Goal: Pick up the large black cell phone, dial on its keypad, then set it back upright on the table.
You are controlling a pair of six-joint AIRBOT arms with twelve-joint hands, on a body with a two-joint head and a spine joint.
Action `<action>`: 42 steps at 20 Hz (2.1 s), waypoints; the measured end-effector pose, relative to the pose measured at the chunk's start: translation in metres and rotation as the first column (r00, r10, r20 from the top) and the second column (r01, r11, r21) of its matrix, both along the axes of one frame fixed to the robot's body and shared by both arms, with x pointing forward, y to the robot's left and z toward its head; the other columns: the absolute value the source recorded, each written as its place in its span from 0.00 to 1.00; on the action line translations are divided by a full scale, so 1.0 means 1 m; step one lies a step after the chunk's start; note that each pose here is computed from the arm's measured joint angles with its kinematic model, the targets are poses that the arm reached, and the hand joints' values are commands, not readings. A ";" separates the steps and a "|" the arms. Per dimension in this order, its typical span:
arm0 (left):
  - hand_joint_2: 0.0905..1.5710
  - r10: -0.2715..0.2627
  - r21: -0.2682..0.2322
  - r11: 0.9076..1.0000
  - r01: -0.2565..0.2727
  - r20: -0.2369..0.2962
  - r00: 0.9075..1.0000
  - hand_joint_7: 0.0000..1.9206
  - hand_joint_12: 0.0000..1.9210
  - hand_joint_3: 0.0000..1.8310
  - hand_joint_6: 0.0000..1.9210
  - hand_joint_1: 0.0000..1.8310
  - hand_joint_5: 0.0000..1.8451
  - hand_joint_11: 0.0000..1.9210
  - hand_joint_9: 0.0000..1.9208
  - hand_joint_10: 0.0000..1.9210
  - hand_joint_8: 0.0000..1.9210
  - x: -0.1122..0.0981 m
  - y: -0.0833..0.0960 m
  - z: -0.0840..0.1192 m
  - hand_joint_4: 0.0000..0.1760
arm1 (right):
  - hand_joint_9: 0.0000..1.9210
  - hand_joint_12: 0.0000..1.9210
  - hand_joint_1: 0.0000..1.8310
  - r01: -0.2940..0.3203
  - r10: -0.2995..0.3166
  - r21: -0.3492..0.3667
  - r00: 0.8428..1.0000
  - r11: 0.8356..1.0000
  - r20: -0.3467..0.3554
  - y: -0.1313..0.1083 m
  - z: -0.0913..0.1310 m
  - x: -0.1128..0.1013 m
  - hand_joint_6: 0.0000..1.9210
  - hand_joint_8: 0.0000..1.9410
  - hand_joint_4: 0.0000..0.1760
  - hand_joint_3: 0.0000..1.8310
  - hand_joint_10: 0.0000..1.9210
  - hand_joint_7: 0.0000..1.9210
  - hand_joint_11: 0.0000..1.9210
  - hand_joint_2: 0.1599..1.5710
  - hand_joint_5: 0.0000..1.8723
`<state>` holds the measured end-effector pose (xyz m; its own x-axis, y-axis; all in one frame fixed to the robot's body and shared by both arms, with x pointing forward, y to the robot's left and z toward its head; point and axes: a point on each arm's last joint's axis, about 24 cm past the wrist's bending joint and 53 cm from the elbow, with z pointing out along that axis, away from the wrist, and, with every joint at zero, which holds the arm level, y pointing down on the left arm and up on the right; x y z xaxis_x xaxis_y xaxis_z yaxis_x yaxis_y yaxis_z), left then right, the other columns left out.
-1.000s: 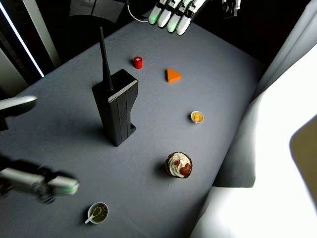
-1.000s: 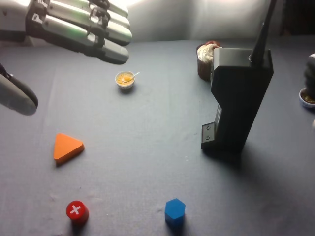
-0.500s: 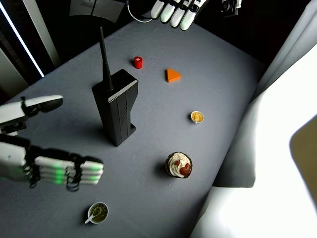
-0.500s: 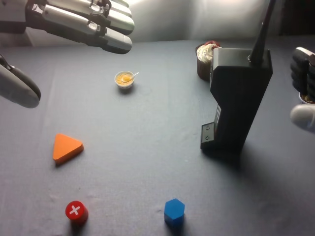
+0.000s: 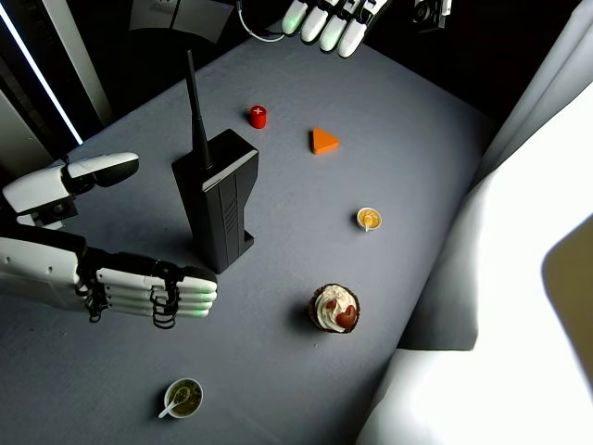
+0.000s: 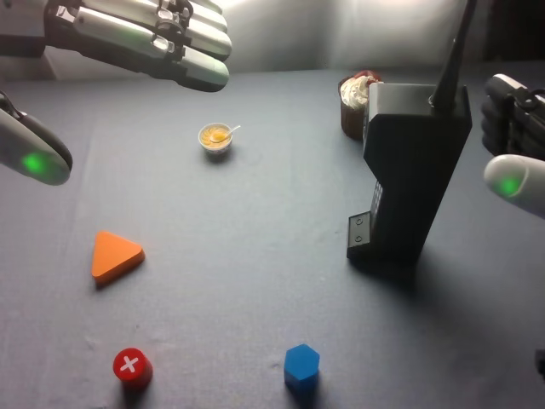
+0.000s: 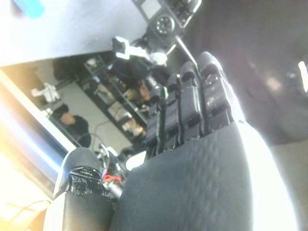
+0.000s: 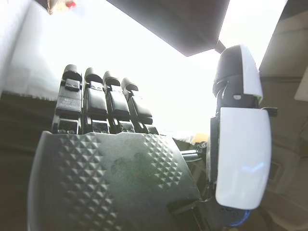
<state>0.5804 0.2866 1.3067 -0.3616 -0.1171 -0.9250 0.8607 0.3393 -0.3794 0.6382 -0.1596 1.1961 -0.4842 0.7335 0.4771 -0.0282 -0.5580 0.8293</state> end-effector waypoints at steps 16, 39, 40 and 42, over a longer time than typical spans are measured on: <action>0.73 0.004 -0.004 1.000 -0.004 -0.012 1.000 0.07 0.20 0.00 0.00 0.00 0.10 0.00 0.07 0.00 0.00 0.001 0.000 0.000 0.16 | 0.00 0.01 0.43 -0.041 0.041 -0.006 0.997 0.999 0.067 0.027 0.022 0.021 0.00 0.00 0.00 0.01 0.00 0.00 0.01 0.59 0.00; 0.73 0.011 -0.002 1.000 -0.011 -0.015 1.000 0.07 0.20 0.00 0.00 0.00 0.10 0.00 0.07 0.00 0.00 0.002 0.001 -0.001 0.18 | 0.40 0.72 0.73 -0.059 0.058 0.012 0.992 0.998 0.113 0.051 0.040 0.038 0.52 0.68 0.00 0.00 0.78 0.36 0.26 0.76 0.38; 0.73 0.010 -0.002 1.000 -0.010 -0.015 1.000 0.07 0.18 0.00 0.00 0.00 0.09 0.00 0.07 0.00 0.00 0.002 0.001 -0.001 0.19 | 0.45 0.81 0.69 -0.059 0.057 0.011 0.991 0.998 0.122 0.052 0.043 0.039 0.47 0.69 0.00 0.00 0.72 0.46 0.42 0.71 0.49; 0.73 0.010 -0.002 1.000 -0.010 -0.016 1.000 0.07 0.18 0.00 0.00 0.00 0.10 0.00 0.07 0.00 0.00 0.002 0.001 -0.001 0.20 | 0.49 0.80 0.69 -0.049 0.047 0.013 0.991 0.999 0.125 0.050 0.044 0.043 0.39 0.67 0.00 0.00 0.68 0.49 0.47 0.69 0.54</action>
